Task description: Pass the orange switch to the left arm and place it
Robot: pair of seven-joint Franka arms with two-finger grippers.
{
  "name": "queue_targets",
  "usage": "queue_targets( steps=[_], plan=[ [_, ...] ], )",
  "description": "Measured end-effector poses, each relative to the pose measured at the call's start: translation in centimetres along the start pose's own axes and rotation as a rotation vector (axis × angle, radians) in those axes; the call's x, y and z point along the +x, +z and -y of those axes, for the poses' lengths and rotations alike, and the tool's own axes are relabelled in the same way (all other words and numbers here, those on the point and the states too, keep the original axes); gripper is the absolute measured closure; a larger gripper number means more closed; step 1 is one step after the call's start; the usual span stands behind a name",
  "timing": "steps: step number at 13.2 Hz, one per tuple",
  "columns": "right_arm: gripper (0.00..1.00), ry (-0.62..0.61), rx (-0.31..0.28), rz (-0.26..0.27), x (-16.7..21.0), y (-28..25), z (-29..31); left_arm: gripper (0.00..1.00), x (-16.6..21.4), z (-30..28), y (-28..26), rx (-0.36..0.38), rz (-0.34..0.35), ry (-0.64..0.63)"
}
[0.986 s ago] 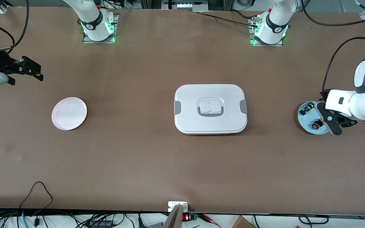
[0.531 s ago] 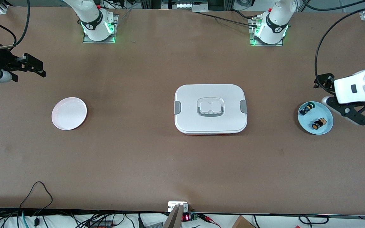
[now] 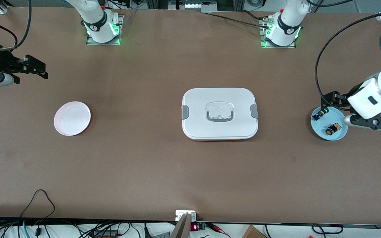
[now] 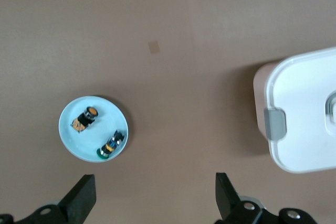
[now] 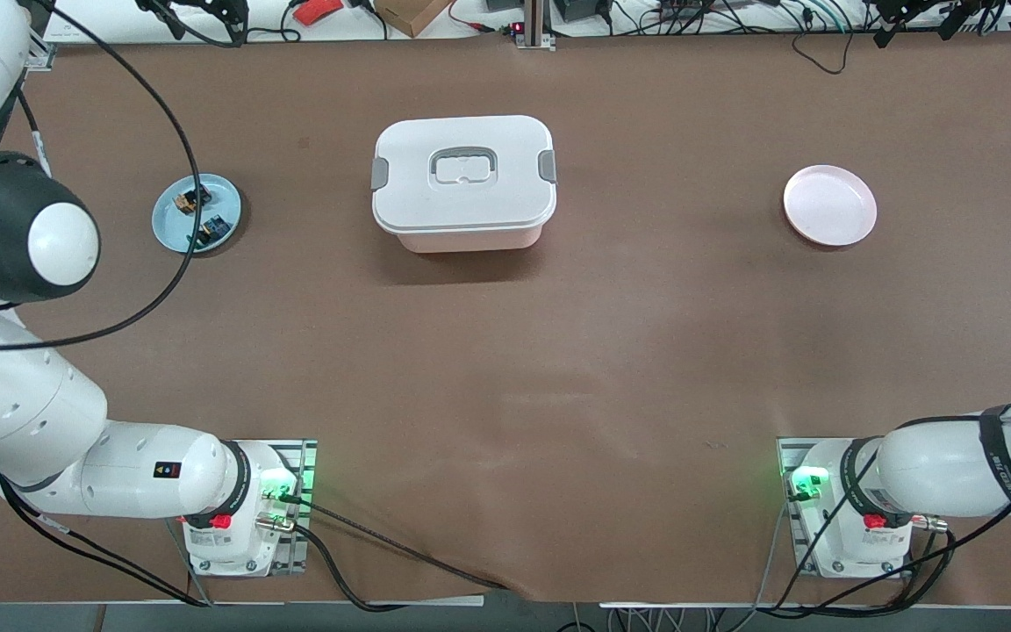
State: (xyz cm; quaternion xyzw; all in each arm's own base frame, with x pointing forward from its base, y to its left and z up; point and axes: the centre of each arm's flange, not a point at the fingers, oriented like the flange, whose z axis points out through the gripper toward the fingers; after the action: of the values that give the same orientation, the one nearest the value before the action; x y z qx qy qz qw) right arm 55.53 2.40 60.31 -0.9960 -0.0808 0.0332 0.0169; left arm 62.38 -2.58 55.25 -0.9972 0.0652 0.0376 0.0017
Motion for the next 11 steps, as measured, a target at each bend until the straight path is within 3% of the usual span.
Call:
queue_targets(
  steps=[4, 11],
  plan=[
    [0.0, 0.0, 0.0, 0.0, 0.0, 0.0, 0.0, 0.0, -3.6, 0.8, 0.1, 0.004, -0.135, -0.033],
    [0.0, 0.003, 0.001, 0.008, 0.0, 0.2, -0.1, 0.0, -4.9, -0.7, 0.9, -0.002, -0.118, -0.076]
  ],
)
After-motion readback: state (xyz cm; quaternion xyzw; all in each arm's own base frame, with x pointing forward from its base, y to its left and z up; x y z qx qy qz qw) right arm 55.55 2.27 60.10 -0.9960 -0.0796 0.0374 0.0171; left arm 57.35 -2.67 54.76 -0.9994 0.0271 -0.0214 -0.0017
